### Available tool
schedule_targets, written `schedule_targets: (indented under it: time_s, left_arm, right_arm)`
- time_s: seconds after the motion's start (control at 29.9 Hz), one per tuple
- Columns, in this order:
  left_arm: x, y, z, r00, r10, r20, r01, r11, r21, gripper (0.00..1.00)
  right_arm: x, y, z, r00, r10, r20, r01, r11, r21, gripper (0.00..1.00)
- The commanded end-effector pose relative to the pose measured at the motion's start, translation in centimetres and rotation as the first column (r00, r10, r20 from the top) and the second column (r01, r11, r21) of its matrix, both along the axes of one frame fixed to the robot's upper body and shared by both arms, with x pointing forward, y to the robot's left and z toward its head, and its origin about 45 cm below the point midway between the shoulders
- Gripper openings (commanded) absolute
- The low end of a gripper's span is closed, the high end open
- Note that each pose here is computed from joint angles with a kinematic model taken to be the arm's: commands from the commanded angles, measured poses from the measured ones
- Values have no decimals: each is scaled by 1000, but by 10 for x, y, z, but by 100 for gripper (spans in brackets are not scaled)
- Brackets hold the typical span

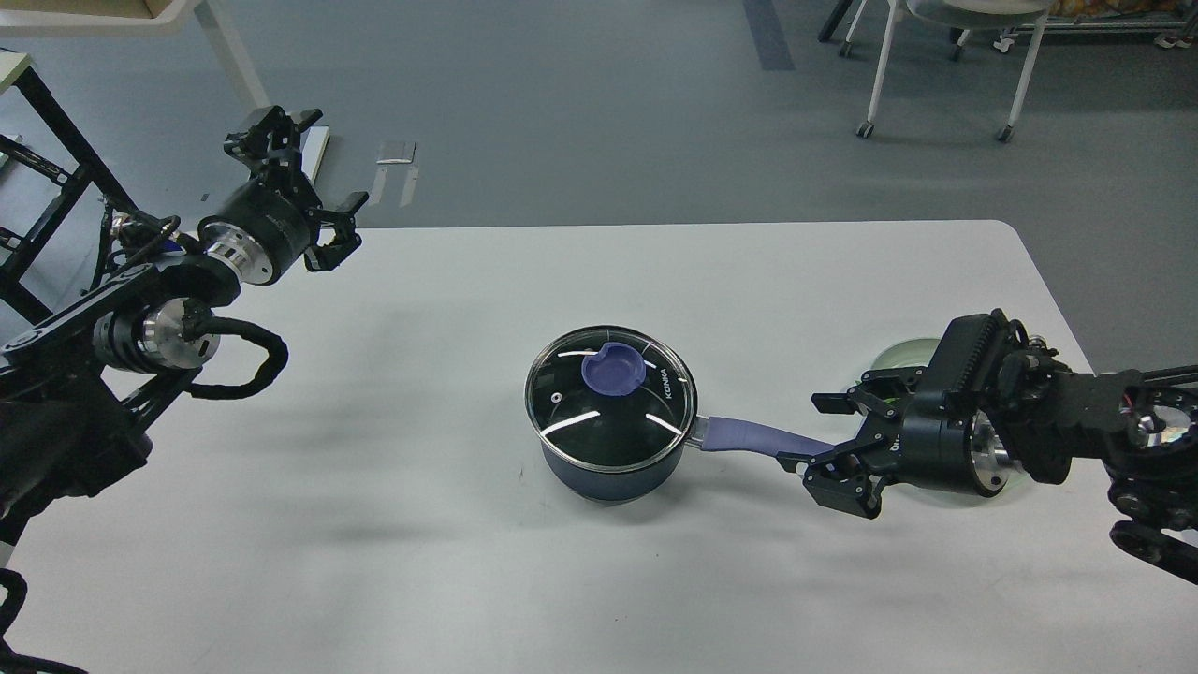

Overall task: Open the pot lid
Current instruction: 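Move the right gripper down to the purple pan handle and grasp it, then reach the left gripper over the pan to the purple lid knob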

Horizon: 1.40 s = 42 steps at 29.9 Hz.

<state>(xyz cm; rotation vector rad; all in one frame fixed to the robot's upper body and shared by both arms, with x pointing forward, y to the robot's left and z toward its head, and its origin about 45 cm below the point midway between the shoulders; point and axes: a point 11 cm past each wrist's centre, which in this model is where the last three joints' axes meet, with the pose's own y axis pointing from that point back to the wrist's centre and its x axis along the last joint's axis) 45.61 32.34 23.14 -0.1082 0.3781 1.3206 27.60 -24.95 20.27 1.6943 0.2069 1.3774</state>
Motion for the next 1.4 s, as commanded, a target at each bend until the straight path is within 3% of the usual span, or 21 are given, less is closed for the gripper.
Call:
schedule_targets:
  time_s: [0.0,0.27,0.4,0.57,0.74,0.9,1.04,1.17,1.37]
  left_arm:
    - [0,3,1,1000,3,1,-3,1000,4,99]
    - [-1,8,2,1000,6,3,-6,1000,12,99]
    - [-1,6,2,1000,3,3,-4,1000,9,99]
    - [-1,7,2,1000,5,3,-5,1000,11,99]
    - [-1,8,2,1000,5,2,-5,1000,12,99]
    - [-2,3,7,1000,-21,13,21,1000,8,99]
    - [-4,-4,8,999,-46,16,46,999,10,99]
    - [-7,-14,14,994,-101,37,98,993,62,99]
    - [-24,-65,38,939,-323,121,287,926,246,99]
  right_arm:
    - [-2,7,-8,1000,31,-1,-31,999,-16,69]
    - [8,11,0,999,37,30,-37,999,-18,66]
    - [6,11,-2,999,38,23,-38,999,-20,59]
    - [2,6,-9,1000,31,1,-31,999,-35,59]
    - [1,6,-10,1000,29,1,-29,999,-40,47]
    - [2,1,-11,1000,15,5,-15,998,-53,45]
    - [3,-1,-11,1000,11,8,-10,998,-56,30]
    - [3,-1,-10,1000,9,9,-8,998,-58,21]
    - [4,-2,-9,1000,8,14,-7,998,-58,17]
